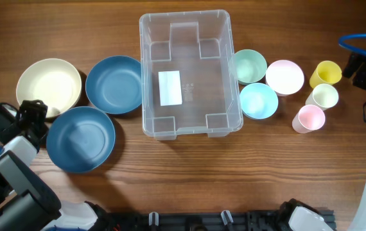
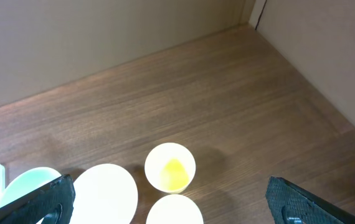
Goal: Pack container
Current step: 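Move the left gripper to the cream bowl's rim and grasp it, then lift the cream bowl with the left gripper over the clear bin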
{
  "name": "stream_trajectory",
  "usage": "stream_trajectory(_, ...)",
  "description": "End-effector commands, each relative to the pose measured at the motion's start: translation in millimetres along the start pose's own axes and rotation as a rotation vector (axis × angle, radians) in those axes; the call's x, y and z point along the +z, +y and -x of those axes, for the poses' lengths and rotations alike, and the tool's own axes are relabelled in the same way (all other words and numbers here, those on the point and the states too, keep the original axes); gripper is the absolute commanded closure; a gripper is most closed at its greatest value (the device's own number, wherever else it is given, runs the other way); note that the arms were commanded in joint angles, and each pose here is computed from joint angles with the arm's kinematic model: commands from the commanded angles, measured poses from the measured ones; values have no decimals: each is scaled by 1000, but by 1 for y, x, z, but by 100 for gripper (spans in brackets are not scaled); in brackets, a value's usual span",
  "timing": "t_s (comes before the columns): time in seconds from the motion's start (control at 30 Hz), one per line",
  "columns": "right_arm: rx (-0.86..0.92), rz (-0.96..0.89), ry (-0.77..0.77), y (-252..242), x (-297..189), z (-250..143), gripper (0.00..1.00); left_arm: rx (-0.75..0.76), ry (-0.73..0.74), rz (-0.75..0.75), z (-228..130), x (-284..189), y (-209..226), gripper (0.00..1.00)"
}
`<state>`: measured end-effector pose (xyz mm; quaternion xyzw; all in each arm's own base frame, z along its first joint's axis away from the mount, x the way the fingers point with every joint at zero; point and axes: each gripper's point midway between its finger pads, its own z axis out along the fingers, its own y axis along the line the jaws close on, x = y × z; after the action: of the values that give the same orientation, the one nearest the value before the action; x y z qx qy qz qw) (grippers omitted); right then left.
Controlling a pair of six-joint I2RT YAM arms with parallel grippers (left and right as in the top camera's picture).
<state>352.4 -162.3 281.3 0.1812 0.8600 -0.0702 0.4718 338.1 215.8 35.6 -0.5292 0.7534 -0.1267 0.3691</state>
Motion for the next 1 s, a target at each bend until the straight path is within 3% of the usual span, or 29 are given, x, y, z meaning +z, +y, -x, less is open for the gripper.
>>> stream_trajectory(0.0,-15,14,-11,3,0,6,0,11,-18,43,0,4,5,40)
stream_trajectory(0.13,-15,14,-11,3,0,6,0,11,-17,43,0,4,5,44)
stream_trajectory(0.6,-15,14,-11,3,0,6,0,10,-24,40,2,3,5,75)
stream_trajectory(0.8,-15,14,-11,3,0,6,0,28,-105,-17,30,-18,-21,96)
stream_trajectory(0.97,-15,14,-11,3,0,6,0,62,-206,-94,56,-58,-56,96)
